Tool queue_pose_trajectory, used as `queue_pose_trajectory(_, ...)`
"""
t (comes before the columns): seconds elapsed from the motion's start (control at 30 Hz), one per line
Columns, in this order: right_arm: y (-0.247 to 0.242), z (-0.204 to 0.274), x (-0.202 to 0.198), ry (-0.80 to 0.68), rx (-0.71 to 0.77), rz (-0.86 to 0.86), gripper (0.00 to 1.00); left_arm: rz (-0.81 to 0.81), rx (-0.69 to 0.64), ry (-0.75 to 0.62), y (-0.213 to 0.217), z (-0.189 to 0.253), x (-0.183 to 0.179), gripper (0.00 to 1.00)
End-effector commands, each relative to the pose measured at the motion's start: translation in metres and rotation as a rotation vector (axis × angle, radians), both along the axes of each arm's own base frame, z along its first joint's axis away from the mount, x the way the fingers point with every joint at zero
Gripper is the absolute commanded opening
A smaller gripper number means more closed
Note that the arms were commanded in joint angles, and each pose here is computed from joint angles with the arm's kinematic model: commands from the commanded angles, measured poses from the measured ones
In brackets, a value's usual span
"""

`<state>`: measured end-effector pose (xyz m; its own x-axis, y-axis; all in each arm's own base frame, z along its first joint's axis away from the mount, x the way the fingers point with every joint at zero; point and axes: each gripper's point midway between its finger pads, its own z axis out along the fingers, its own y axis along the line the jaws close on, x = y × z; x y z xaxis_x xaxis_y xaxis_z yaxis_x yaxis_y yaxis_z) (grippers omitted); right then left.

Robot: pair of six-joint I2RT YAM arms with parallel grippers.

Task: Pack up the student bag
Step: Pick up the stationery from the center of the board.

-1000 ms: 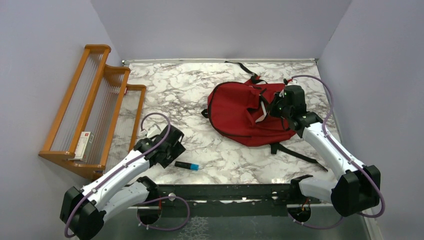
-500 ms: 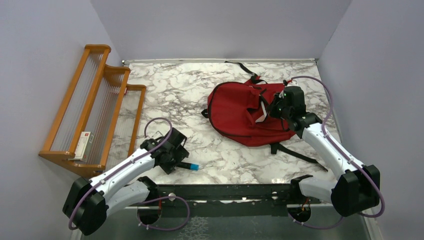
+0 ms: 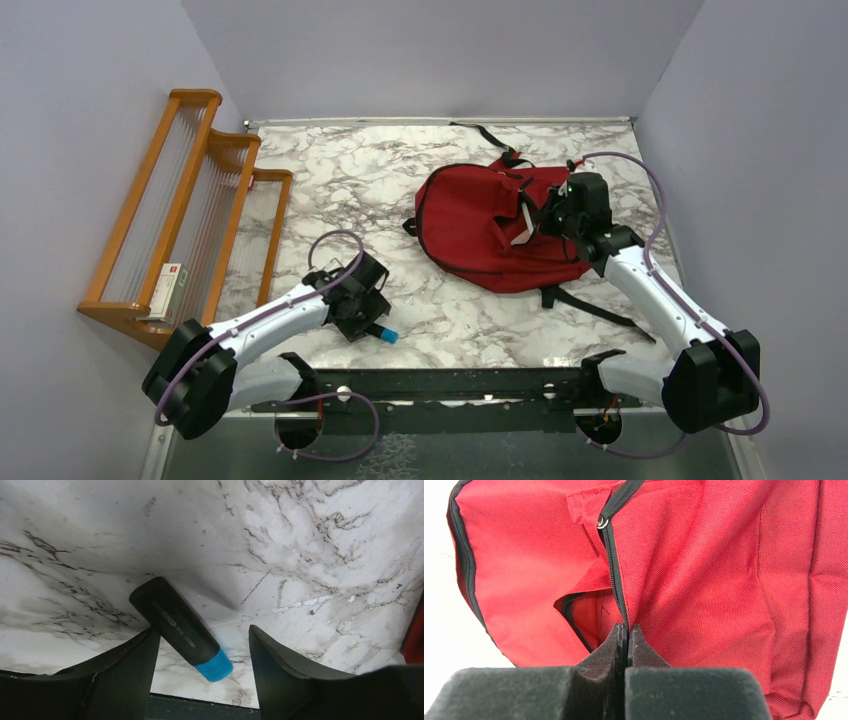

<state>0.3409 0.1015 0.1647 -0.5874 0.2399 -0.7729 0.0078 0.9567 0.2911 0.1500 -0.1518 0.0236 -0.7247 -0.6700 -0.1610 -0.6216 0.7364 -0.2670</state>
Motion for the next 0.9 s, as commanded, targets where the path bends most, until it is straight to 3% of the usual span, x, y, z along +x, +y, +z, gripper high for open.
queue_pose_trajectory(0.0,-0.010,0.000,-0.002,0.001,-0.029,-0.035,0.00,-0.055,-0.032,-0.011,-0.018,-0.001,0.008,0.65)
queue_pose_trajectory(0.87,-0.023,-0.001,-0.002,-0.005,-0.082,-0.075,0.01,-0.261,0.100,0.072,-0.015,-0.026,0.008,0.38)
